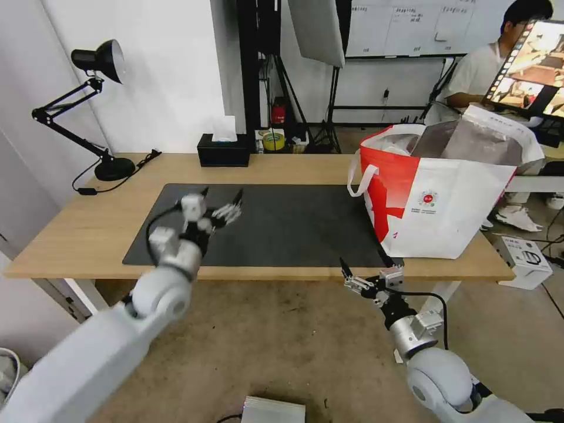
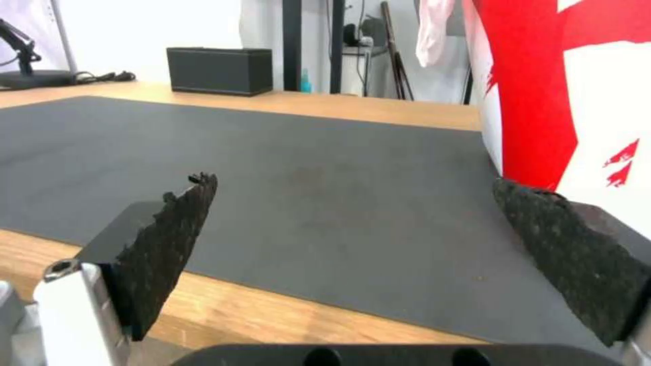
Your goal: Pick up the trash from the table and place it into the takeout bag.
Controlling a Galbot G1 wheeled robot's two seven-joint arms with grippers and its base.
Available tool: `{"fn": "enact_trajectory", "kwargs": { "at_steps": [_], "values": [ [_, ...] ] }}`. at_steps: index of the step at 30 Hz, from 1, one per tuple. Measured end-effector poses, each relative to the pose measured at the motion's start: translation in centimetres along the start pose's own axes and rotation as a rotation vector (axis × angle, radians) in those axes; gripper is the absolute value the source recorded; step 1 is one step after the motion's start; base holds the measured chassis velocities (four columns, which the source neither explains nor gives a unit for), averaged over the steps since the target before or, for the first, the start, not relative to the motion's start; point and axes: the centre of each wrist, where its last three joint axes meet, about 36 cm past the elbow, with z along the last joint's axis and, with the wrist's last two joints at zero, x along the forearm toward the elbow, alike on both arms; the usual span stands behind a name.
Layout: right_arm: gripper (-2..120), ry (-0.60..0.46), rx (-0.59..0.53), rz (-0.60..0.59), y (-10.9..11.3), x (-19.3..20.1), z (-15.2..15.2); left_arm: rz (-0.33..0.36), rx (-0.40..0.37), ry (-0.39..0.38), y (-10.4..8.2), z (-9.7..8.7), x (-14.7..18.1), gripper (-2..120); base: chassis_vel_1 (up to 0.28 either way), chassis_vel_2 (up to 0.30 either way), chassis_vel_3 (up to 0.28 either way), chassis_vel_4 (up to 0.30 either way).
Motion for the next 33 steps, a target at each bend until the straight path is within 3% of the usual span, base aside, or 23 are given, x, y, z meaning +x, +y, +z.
{"fn": "enact_trajectory", "kwargs": {
  "at_steps": [10,18,33],
  "values": [
    [100,0.0,0.0,0.0,0.0,0.0,0.0,-0.081,-0.033,-0.053,0.0,4.6,4.5,100,0.0,0.0,0.0,0.0],
    [100,0.0,0.0,0.0,0.0,0.0,0.0,-0.123,-0.087,-0.041,0.3,6.9,8.4,100,0.0,0.0,0.0,0.0],
    [100,0.0,0.0,0.0,0.0,0.0,0.0,-0.165,-0.08,-0.065,0.0,6.8,12.0,100,0.0,0.0,0.0,0.0]
  ]
}}
